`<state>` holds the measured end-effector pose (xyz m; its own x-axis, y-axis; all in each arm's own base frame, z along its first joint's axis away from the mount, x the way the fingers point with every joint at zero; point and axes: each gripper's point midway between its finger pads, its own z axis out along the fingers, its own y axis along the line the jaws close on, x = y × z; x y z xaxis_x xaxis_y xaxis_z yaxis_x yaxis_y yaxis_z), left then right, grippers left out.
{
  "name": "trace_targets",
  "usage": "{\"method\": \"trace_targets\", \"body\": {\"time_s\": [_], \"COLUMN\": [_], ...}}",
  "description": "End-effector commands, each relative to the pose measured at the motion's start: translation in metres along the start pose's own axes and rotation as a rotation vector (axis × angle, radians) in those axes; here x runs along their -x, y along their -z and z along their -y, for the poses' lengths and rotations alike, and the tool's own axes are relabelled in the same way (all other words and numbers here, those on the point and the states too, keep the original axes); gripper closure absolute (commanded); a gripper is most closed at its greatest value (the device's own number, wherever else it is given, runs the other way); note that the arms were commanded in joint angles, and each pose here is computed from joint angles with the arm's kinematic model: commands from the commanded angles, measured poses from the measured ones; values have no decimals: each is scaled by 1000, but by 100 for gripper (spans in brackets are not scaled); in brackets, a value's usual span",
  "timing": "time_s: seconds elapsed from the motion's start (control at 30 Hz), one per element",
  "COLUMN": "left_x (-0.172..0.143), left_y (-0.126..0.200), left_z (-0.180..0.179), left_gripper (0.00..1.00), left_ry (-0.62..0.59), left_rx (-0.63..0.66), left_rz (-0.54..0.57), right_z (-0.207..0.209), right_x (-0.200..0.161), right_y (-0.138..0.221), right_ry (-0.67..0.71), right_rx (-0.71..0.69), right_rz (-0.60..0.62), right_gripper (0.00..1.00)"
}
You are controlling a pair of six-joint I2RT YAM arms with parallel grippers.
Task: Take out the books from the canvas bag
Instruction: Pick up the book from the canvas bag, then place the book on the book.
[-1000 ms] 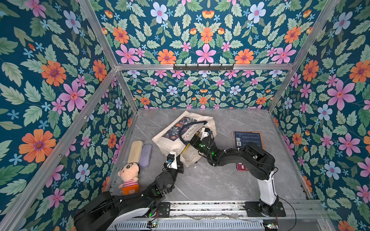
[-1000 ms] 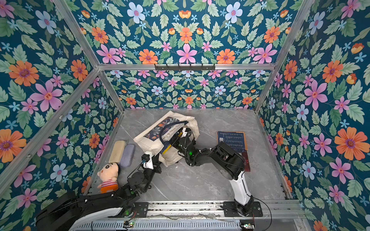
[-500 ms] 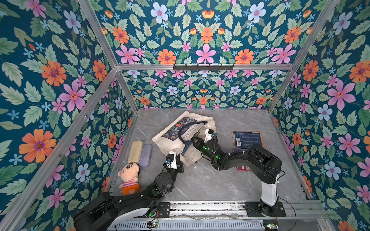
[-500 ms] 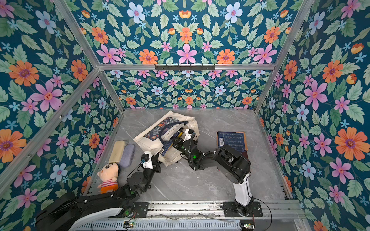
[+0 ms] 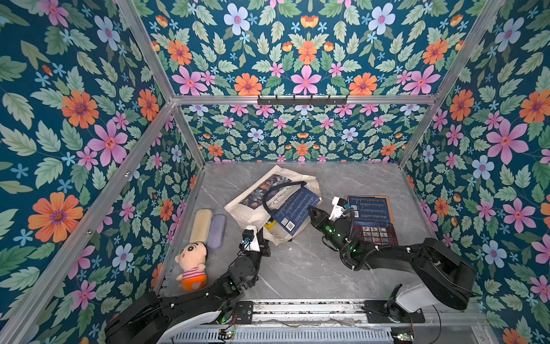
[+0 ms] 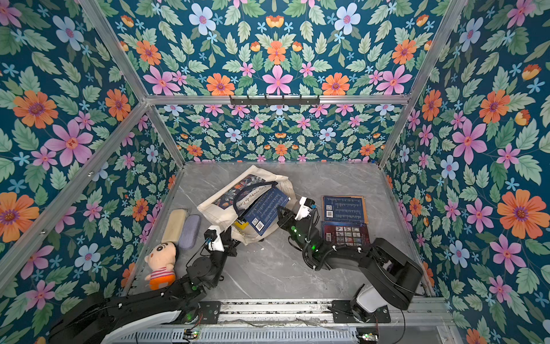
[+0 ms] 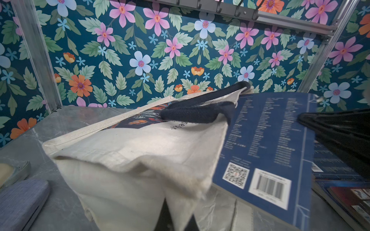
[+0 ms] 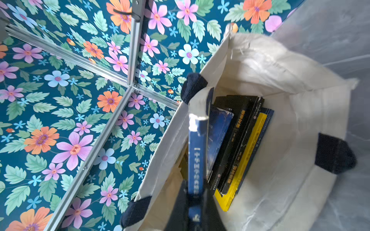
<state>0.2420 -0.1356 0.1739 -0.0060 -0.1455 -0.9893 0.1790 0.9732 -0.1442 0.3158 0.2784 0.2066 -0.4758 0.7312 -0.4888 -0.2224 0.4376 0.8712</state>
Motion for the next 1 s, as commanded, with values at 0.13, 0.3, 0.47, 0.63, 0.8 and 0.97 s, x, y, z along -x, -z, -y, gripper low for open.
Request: {"method": "trace_targets", "body": {"time_s": [0.13,0.3,0.47,0.63,0.8,0.97], "left_x": [-2,-3,-5,-5,-5,-5], "left_y": [1,1,-1,-2,-2,-2], "left_z": [-22,-23,-23,-22,-20,-19], "left_gripper": [100,100,100,100,100,100], "left_ry": [-5,-9,-28,-33,-30,-32], "left_rx": [124,136,148,144,133,125], "left_rz": [-2,-5,-20,-23,-22,-24], "right_z": [4,19,48,84,111,141], "right_x": [39,68,93,106,116,120], "right_y": [44,88,133,172,204,233], "right_ry": [69,79,57,30,30,-7], "right_rx": [-75,-170,-289,-417,-525,-628], "right_rz": [116,207,318,409,487,566], "right_gripper": [100,100,100,100,100,100]}}
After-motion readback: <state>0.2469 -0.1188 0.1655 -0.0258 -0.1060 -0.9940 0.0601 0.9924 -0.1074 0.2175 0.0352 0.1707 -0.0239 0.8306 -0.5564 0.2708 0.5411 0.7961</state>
